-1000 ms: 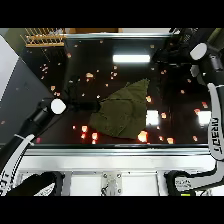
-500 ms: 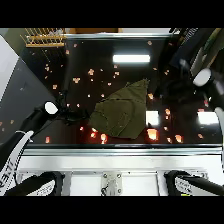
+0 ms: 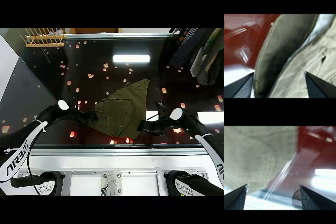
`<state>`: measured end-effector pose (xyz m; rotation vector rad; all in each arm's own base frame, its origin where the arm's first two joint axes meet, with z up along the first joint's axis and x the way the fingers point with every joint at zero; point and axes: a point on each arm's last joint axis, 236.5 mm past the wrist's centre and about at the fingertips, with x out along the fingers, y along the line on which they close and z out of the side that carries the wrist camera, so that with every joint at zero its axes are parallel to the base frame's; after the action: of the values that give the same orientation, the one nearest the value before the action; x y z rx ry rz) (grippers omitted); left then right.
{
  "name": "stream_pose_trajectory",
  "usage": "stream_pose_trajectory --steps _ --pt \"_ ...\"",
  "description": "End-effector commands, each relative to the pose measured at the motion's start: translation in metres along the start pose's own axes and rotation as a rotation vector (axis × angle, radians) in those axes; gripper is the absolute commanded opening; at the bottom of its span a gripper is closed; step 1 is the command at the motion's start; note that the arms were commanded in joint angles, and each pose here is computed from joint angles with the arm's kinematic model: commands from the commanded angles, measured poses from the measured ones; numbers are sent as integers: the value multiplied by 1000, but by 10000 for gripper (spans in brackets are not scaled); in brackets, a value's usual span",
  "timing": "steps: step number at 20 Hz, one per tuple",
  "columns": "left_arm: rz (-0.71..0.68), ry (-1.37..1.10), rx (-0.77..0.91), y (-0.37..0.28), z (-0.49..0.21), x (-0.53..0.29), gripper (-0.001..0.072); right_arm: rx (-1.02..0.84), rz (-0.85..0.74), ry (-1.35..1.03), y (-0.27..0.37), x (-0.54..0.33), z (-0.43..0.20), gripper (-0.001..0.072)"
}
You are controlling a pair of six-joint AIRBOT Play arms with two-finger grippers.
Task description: Fold the clothes and pants, and hang the long-sleeved shirts on hangers.
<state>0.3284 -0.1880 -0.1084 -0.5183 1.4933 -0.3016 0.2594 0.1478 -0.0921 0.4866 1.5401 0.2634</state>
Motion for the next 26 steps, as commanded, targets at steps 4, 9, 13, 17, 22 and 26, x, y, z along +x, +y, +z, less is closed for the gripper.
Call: stream_pose_trajectory --steps 4,9,13,17,22,26 --pt "-1 21 2 -2 2 7 660 -34 8 -16 23 34 -8 708" --pt "-26 -25 29 -16 6 -14 30 -115 16 -92 32 25 12 23" --pt "-143 -247 169 -81 32 -131 30 -414 -116 -194 53 -89 46 23" --pt "-289 -559 464 -178 -24 -299 30 -570 -118 -452 118 -262 24 22" --pt "-560 -898 517 -226 -122 -434 30 -410 60 -761 159 -386 -35 22" --pt "-549 -770 451 -217 -125 -398 30 -273 75 -670 153 -367 -31 22"
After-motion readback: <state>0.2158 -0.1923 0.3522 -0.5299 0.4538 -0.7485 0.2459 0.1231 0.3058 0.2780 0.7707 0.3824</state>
